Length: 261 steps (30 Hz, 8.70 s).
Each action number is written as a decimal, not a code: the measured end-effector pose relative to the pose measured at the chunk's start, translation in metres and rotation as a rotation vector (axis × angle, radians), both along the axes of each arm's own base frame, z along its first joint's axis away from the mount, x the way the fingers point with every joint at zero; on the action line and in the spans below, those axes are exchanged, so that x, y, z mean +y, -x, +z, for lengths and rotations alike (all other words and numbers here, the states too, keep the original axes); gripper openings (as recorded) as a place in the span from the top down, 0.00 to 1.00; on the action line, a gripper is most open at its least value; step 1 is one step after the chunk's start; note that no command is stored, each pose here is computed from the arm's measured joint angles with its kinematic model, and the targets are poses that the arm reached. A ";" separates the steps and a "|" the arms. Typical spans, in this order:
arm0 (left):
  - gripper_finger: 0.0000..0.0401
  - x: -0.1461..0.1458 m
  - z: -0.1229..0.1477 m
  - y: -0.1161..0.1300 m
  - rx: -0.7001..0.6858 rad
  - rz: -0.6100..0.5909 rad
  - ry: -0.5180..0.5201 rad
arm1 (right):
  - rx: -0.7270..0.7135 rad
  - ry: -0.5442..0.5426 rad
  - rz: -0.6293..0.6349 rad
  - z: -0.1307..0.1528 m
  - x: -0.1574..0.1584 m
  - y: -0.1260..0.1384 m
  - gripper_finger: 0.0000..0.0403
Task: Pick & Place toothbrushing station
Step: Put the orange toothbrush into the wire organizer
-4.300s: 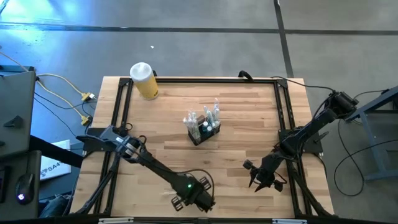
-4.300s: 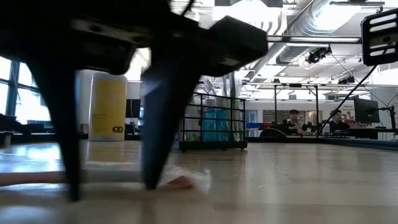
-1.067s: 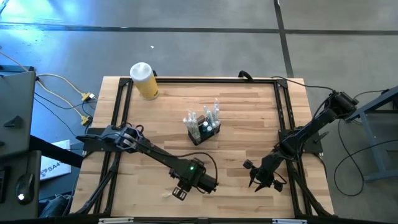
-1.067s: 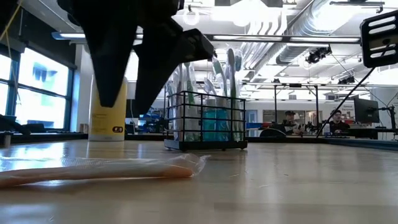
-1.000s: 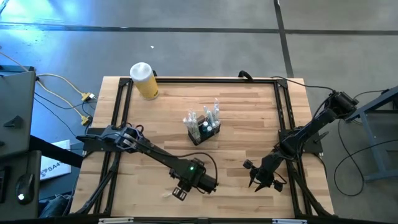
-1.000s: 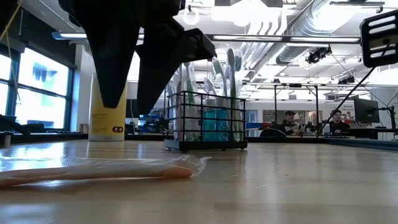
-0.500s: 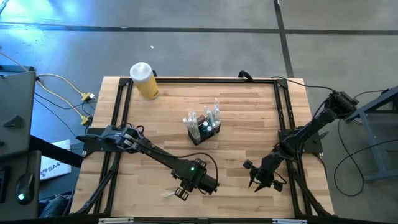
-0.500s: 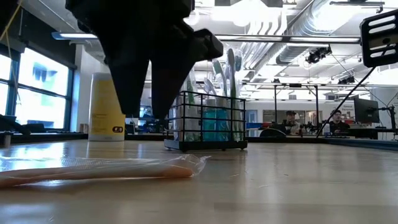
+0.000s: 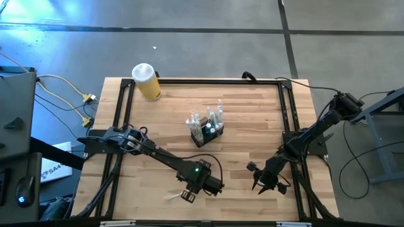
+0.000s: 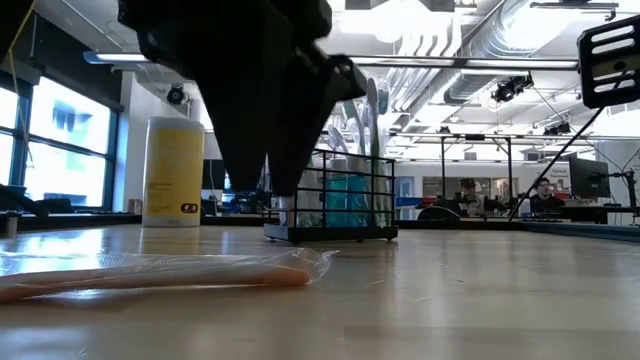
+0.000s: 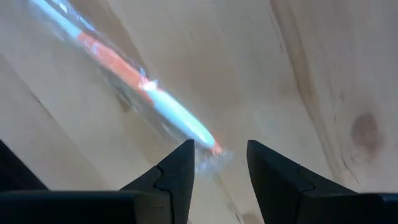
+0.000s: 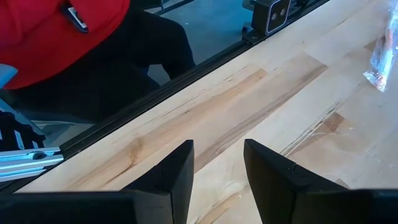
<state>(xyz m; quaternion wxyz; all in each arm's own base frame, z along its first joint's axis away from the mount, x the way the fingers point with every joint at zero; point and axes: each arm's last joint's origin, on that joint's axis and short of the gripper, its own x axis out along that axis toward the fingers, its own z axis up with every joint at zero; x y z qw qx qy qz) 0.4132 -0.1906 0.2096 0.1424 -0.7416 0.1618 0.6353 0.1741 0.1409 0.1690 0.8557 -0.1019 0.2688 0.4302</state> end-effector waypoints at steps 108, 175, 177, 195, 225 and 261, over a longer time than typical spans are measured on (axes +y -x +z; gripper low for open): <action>0.97 -0.045 -0.061 -0.001 -0.048 -0.780 -0.358 | -0.012 0.004 -0.016 0.001 0.000 -0.001 0.67; 0.92 -0.118 0.080 -0.005 -0.361 -2.024 -1.875 | 0.185 -0.319 -0.350 0.012 0.002 -0.008 0.67; 0.92 -0.113 0.090 -0.002 -0.355 -2.055 -1.879 | 0.184 -0.348 -0.325 0.014 0.003 -0.008 0.67; 0.92 -0.061 0.161 0.038 -0.260 -2.119 -1.763 | -0.513 -0.655 -0.215 0.078 0.003 -0.016 0.68; 0.92 -0.033 0.189 0.048 -0.386 -2.171 -1.727 | -0.848 -0.271 -0.686 0.152 0.048 -0.001 0.34; 0.92 -0.023 0.185 0.045 -0.250 -2.220 -1.725 | -0.796 -0.393 -0.533 0.155 0.031 -0.027 0.59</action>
